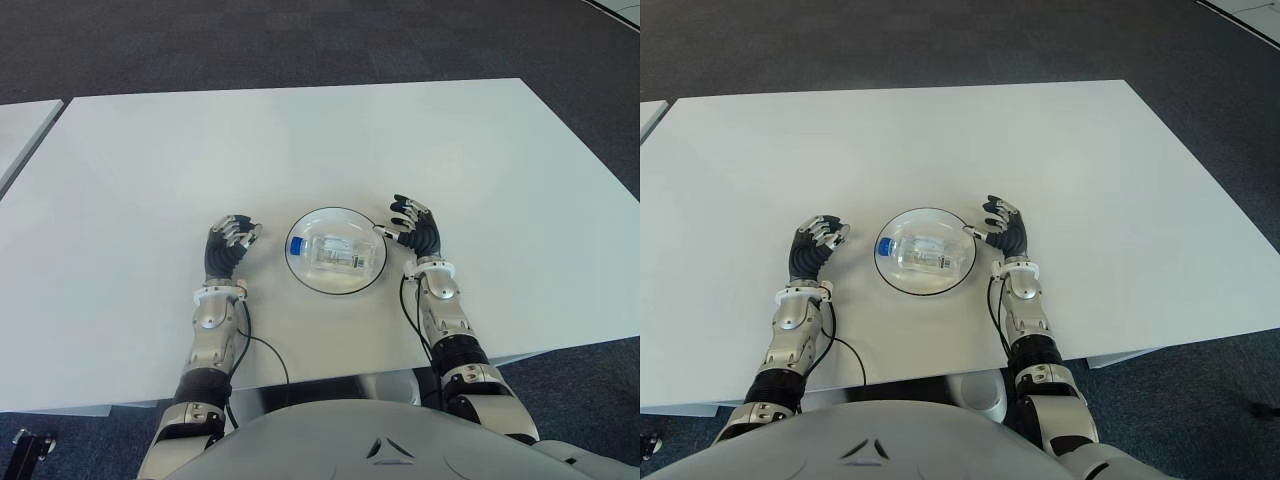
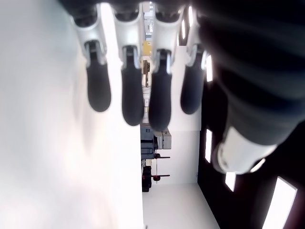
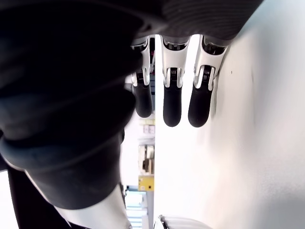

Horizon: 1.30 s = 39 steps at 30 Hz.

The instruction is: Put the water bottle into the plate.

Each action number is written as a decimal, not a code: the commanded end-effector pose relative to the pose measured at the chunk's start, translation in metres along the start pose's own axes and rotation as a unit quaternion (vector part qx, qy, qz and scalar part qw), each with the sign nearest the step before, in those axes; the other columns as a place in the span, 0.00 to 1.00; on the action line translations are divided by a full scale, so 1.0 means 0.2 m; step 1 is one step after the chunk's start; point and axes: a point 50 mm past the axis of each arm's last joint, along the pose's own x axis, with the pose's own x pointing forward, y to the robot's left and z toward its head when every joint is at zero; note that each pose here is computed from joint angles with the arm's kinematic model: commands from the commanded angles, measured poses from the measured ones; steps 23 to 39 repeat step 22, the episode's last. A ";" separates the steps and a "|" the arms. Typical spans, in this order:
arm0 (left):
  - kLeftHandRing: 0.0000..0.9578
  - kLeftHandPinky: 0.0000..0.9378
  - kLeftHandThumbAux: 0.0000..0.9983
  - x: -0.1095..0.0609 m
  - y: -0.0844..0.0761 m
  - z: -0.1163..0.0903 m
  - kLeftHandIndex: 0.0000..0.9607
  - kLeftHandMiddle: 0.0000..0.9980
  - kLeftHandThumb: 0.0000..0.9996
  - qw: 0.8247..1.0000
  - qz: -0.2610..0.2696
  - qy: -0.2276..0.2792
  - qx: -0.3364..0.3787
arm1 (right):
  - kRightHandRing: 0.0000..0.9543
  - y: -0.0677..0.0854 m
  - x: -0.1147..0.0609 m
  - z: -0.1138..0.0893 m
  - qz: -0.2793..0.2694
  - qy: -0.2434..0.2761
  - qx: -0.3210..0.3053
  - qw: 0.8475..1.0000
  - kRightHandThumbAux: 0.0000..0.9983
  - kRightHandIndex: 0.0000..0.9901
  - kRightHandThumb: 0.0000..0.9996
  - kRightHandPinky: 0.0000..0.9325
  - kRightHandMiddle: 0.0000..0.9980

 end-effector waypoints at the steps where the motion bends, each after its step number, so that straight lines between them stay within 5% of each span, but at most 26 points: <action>1: 0.49 0.49 0.72 -0.06 0.02 -0.11 0.45 0.50 0.71 0.998 -0.002 0.064 0.003 | 0.48 0.01 -0.08 -0.16 0.005 0.083 0.015 0.996 1.00 0.40 0.22 0.49 0.43; 9: 0.50 0.50 0.72 -0.06 0.02 -0.11 0.45 0.51 0.71 0.998 -0.001 0.065 0.004 | 0.48 0.02 -0.09 -0.16 0.003 0.082 0.016 0.997 1.00 0.40 0.30 0.50 0.44; 39: 0.51 0.50 0.72 -0.06 0.02 -0.11 0.45 0.52 0.71 0.998 0.000 0.063 0.006 | 0.49 0.02 -0.09 -0.16 -0.002 0.082 0.016 0.997 1.00 0.40 0.30 0.51 0.44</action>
